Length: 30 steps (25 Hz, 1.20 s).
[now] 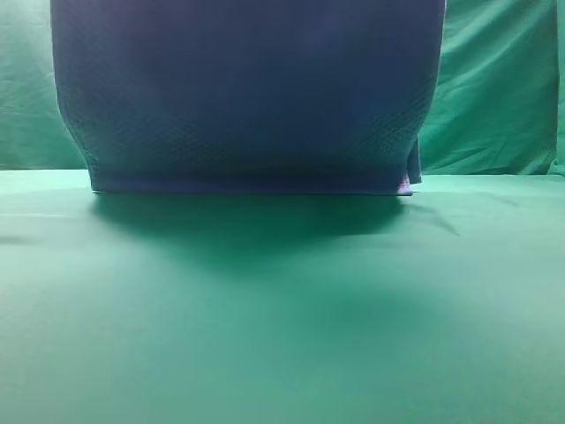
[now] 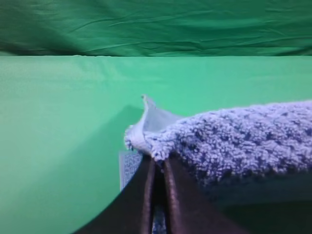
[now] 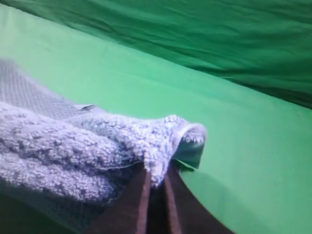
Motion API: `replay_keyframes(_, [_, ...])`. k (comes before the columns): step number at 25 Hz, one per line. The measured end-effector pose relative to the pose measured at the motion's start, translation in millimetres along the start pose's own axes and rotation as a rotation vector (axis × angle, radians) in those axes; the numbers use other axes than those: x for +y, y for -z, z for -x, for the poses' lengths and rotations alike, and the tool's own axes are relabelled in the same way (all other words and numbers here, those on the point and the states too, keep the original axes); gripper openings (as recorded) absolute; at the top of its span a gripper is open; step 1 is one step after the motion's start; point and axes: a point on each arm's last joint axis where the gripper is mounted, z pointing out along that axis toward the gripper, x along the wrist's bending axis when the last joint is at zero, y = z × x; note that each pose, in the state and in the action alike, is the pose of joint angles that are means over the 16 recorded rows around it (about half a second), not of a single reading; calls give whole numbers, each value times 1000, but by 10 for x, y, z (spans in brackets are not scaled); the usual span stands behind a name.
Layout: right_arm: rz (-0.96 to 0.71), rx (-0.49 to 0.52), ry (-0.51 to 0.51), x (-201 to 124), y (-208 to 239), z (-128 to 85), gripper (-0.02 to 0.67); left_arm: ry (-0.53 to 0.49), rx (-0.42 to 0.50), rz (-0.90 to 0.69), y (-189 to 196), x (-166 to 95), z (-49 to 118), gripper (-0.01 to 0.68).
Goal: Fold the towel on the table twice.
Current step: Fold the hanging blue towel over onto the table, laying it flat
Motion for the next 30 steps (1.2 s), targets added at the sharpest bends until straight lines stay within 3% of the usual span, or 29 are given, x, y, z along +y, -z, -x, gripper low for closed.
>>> replay_keyframes(13, [-97,54,-27,-429,325,-298,0,21,-91,-56,652,-785,-159,0])
replay_keyframes(30, [-162,132,-120,-2145,784,-732,0,74,-231,-260,936,-1814,-235,0])
